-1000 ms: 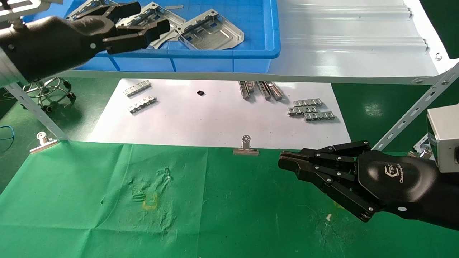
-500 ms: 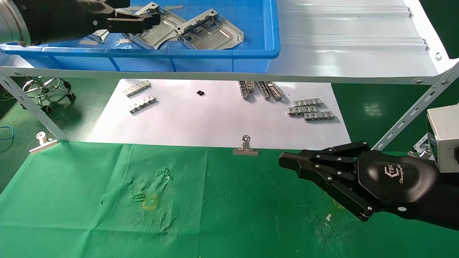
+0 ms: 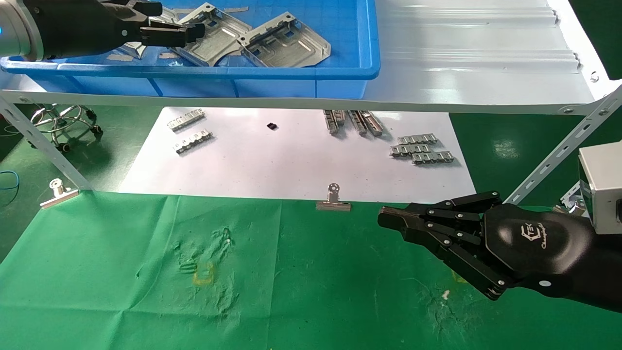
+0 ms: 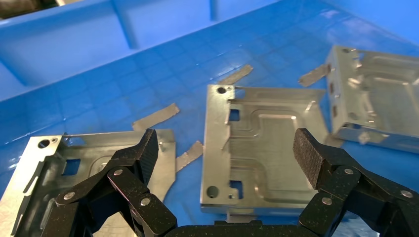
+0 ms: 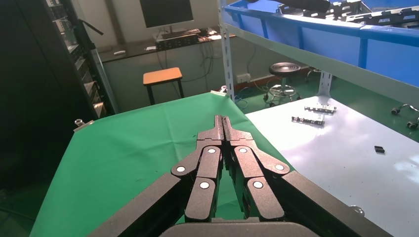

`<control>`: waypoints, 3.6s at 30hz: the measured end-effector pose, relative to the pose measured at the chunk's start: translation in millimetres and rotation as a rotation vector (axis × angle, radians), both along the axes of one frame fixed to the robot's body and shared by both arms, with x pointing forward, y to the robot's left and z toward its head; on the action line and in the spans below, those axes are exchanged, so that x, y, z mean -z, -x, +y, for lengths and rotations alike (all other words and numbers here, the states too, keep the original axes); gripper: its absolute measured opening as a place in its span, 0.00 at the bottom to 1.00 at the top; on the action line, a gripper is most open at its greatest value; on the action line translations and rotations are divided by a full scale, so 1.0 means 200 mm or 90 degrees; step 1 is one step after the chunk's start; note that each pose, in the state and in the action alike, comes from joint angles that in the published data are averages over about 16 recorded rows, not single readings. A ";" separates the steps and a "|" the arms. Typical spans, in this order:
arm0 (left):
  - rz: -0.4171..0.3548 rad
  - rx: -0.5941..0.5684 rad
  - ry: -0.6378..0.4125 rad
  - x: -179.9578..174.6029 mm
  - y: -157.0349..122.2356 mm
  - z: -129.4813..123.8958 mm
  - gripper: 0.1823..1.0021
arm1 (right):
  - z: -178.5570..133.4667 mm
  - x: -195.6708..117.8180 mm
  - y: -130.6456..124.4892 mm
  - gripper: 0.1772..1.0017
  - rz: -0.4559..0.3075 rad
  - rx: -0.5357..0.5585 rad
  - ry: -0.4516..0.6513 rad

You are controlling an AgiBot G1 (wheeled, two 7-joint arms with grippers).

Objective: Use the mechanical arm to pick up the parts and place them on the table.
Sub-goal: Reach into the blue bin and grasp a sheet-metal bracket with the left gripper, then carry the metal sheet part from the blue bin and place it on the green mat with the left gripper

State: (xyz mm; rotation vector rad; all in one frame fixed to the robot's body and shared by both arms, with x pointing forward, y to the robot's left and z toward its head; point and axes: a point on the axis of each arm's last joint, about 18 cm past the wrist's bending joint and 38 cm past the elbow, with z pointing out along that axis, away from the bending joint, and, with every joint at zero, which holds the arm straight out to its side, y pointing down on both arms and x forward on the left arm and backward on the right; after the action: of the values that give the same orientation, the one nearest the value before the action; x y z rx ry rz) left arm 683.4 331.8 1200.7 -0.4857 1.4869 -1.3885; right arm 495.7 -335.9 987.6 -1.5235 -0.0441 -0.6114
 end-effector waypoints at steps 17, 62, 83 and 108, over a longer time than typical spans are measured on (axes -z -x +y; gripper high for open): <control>-0.011 -0.050 0.008 0.00 -0.08 -0.01 0.83 | 0.00 0.00 0.00 0.02 0.000 0.000 0.000; -0.073 0.131 -0.015 -0.08 0.23 0.01 0.11 | 0.00 0.00 0.00 0.02 0.000 0.000 0.000; -0.167 0.257 -0.228 0.27 0.51 0.16 0.11 | 0.00 0.00 0.00 0.02 0.000 0.000 0.000; -0.070 0.347 -0.505 1.09 0.54 0.15 0.11 | 0.00 0.00 0.00 0.02 0.000 0.000 0.000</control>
State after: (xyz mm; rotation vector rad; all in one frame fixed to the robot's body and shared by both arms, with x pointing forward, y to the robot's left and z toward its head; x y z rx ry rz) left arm 576.3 361.2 981.9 0.5180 1.9949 -1.0513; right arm 495.7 -335.9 987.6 -1.5235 -0.0441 -0.6114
